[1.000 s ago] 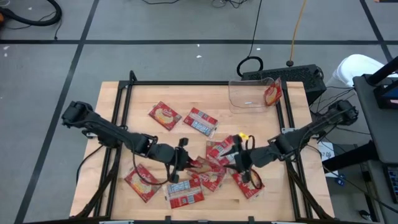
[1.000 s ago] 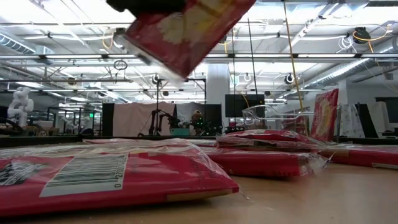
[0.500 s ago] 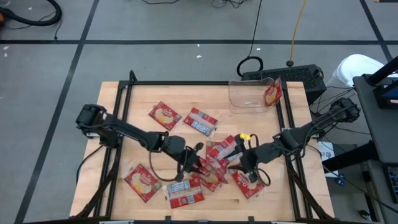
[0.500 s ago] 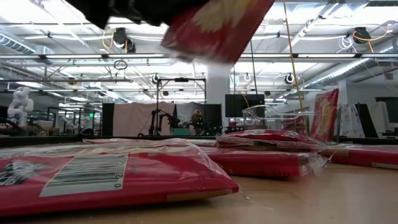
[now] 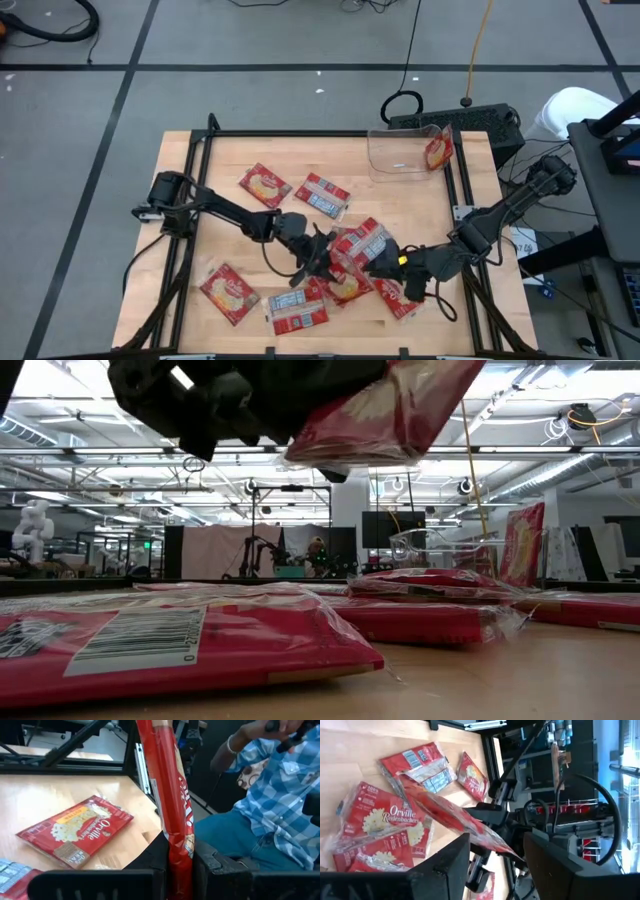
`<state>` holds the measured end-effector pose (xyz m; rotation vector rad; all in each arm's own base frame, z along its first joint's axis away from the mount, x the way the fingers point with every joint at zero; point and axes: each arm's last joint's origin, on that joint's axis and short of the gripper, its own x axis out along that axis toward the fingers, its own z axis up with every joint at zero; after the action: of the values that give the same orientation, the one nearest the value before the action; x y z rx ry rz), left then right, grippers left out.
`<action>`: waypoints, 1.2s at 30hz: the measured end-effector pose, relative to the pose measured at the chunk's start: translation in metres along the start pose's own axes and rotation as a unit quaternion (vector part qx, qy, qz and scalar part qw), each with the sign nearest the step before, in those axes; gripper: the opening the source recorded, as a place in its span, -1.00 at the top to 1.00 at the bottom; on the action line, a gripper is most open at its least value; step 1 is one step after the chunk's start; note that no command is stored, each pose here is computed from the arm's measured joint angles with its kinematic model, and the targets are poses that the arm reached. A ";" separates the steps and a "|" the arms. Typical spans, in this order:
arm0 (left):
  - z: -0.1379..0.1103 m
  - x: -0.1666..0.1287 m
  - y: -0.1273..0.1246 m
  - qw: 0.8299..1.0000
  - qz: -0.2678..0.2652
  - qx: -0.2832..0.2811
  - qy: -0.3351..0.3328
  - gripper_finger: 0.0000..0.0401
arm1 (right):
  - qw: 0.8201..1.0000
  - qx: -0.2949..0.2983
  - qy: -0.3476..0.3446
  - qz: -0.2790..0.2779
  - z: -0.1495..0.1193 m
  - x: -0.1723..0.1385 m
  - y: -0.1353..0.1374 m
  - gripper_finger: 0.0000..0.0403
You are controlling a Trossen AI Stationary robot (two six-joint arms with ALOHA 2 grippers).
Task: Sort popcorn bags into baskets
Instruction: Put the red popcorn bag into the transparent bin
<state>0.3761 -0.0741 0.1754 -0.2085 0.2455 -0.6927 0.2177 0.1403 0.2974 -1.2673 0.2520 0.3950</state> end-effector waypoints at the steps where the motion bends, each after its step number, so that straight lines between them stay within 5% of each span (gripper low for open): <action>1: 0.001 0.000 0.001 1.000 0.001 -0.001 -0.004 0.79 | 1.000 0.012 0.000 -0.001 0.000 0.000 0.000 0.12; 6: 0.002 -0.003 0.005 1.000 0.007 0.007 -0.006 0.79 | 0.986 0.166 -0.001 -0.006 0.000 0.000 -0.001 0.12; 8: 0.002 -0.004 0.007 1.000 0.009 0.017 -0.006 0.79 | 0.962 0.274 0.001 -0.011 0.000 0.000 -0.002 0.12; 11: 0.002 -0.005 0.009 0.999 0.021 0.029 -0.007 0.79 | 0.892 0.447 0.015 -0.065 -0.003 0.000 -0.008 0.12; 16: 0.002 -0.008 0.016 0.997 0.068 0.037 -0.010 0.79 | 0.734 0.675 0.018 -0.075 -0.016 0.003 -0.012 0.12; 19: 0.003 -0.009 0.019 0.995 0.089 0.037 -0.012 0.79 | 0.682 0.729 0.021 -0.042 -0.024 0.006 -0.012 0.11; 29: -0.002 -0.010 0.021 0.992 0.119 0.028 0.010 0.79 | 0.609 0.785 0.113 0.018 -0.047 0.010 0.000 0.05; 36: -0.002 -0.010 0.022 0.992 0.126 0.031 0.010 0.79 | 0.591 0.796 0.115 0.058 -0.052 0.014 -0.001 0.08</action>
<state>0.3811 -0.0518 0.1688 -0.1084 0.2629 -0.4520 0.2324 0.0926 0.2777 0.5378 0.7002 -0.0141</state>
